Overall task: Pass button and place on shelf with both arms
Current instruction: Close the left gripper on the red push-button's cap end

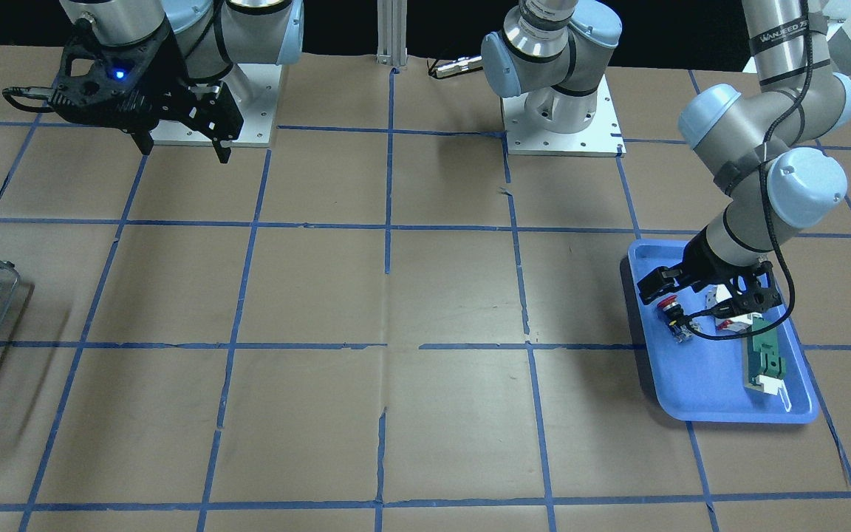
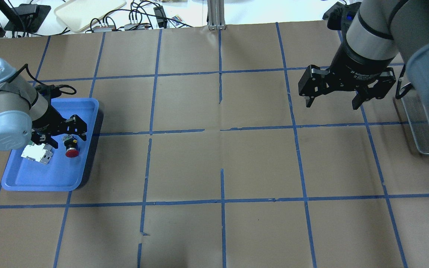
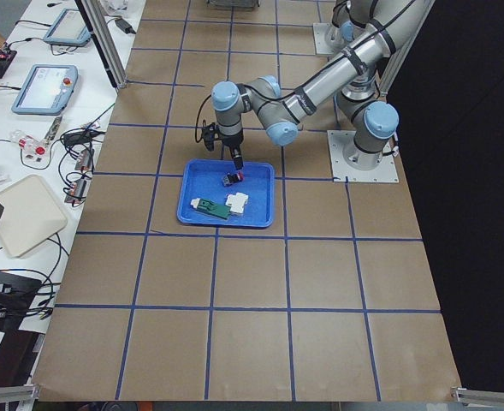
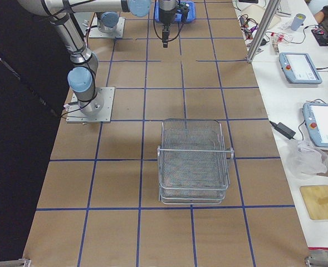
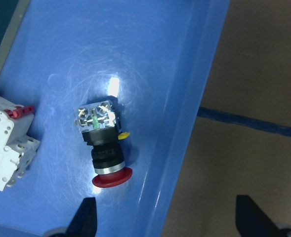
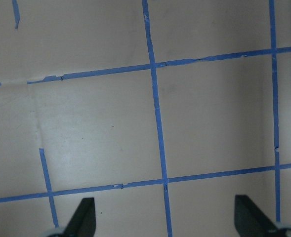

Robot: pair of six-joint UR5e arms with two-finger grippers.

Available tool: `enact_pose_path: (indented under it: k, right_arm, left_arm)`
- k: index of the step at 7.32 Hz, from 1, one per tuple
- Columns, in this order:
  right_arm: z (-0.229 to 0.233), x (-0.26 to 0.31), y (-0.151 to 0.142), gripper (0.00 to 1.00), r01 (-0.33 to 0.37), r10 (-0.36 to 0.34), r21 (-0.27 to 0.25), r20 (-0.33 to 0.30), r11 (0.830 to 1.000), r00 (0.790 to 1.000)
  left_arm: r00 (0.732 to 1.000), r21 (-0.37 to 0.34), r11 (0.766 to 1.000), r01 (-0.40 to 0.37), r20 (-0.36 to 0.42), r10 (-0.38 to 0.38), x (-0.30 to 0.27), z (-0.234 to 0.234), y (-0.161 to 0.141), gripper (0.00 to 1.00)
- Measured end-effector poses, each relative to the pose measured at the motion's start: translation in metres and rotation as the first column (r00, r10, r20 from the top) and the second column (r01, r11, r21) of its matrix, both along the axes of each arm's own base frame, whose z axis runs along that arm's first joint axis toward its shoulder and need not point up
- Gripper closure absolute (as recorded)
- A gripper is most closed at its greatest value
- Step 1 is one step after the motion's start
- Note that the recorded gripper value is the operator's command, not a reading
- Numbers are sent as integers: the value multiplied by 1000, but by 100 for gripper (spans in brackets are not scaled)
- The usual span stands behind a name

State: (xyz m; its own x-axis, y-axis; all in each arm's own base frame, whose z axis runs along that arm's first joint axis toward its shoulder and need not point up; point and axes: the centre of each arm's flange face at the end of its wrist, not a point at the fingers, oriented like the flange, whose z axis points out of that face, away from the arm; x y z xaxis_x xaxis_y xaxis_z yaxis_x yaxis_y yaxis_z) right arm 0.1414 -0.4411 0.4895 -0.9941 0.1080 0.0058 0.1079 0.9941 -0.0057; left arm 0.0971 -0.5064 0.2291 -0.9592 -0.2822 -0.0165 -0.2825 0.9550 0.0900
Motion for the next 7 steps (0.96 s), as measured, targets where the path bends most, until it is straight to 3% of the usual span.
enact_pose_path:
  k: [1,4,7]
  right_arm:
    - [0,0,0,0,-1,1,1,0,1000,1000]
    - [-1,0,0,0,-10,10,1,1,1000,1000]
    - [-6,-1,0,0,5,-5,14,2,1000,1000]
  left_arm:
    - [1000,11,1000,-17,5,17,11,-11,0,13]
    - [999,25,999,-35,9,34,24,-36,-3,28]
    - [999,42,998,-37,1,37,24,-47,-3,68]
